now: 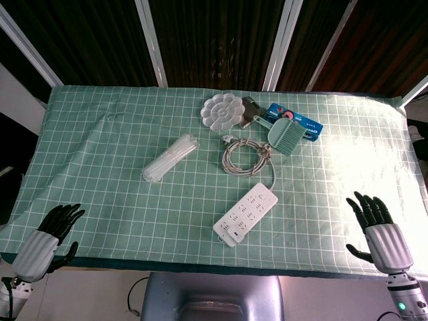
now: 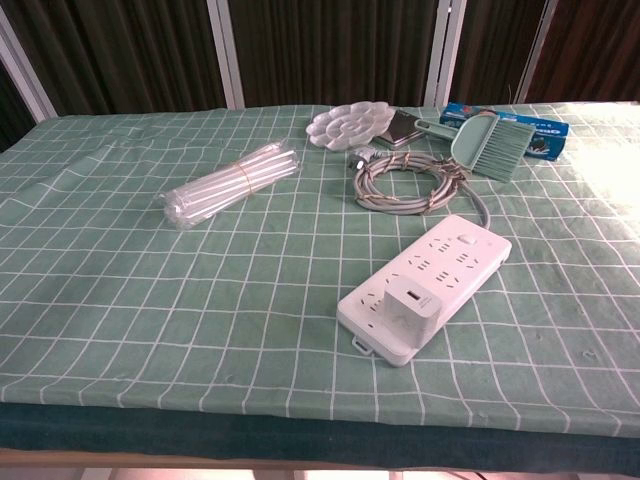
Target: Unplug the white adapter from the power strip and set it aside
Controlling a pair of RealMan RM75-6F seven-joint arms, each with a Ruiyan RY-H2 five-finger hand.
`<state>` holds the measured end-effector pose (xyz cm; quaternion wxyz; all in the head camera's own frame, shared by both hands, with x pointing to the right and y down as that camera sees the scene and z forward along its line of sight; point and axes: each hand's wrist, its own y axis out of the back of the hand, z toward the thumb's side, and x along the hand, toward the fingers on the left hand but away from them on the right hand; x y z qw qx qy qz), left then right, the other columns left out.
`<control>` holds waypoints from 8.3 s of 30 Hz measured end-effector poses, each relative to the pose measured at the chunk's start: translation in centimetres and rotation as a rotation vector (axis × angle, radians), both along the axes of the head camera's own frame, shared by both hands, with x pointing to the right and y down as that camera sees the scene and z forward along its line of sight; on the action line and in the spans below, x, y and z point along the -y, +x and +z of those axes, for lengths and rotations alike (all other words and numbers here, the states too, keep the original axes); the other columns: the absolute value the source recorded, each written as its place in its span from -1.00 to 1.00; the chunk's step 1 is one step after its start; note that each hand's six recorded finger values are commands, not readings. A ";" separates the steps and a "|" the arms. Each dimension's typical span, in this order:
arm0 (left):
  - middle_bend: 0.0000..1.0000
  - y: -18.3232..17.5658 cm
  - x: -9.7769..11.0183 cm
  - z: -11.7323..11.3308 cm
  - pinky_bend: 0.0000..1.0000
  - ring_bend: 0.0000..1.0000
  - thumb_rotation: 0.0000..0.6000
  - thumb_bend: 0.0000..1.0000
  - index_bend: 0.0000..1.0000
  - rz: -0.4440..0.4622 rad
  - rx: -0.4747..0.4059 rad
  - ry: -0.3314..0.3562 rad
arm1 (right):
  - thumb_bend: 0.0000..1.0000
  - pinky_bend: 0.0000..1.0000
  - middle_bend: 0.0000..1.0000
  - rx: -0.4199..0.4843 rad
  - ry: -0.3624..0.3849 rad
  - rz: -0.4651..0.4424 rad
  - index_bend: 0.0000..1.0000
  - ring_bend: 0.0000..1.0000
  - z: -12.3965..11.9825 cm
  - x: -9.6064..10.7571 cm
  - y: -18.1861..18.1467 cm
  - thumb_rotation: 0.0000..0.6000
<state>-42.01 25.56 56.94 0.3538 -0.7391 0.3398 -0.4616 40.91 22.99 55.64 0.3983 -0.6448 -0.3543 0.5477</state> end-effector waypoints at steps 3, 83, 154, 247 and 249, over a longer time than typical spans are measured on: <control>-0.96 0.5 -0.1 0.2 -0.85 -0.99 1.00 0.08 -1.00 0.017 -0.011 -0.003 | -0.58 -1.00 -1.00 0.004 -0.004 -0.007 -1.00 -1.00 0.1 0.0 -0.2 1.00; -1.00 31.2 0.2 16.4 -0.95 -1.00 1.00 1.00 -1.00 0.509 -0.180 -0.273 | -0.58 -1.00 -1.00 0.231 -0.284 -0.554 -1.00 -1.00 6.9 -0.2 -19.3 1.00; -0.89 30.8 -0.2 17.9 -0.97 -0.98 1.00 1.00 -1.00 0.541 -0.116 -0.258 | -0.48 -0.83 -0.54 0.076 -0.044 -0.681 -0.59 -0.85 11.8 0.4 -22.3 1.00; -0.90 31.6 -2.3 17.7 -0.96 -0.98 1.00 1.00 -1.00 0.607 -0.092 -0.204 | -0.07 -0.14 0.33 0.191 -0.053 -0.577 0.71 0.13 13.3 0.2 -23.4 1.00; -0.90 31.6 -2.3 17.8 -0.96 -0.98 1.00 1.00 -1.00 0.608 -0.089 -0.204 | -0.07 -0.14 0.34 0.197 -0.046 -0.570 0.72 0.13 13.1 0.3 -23.3 1.00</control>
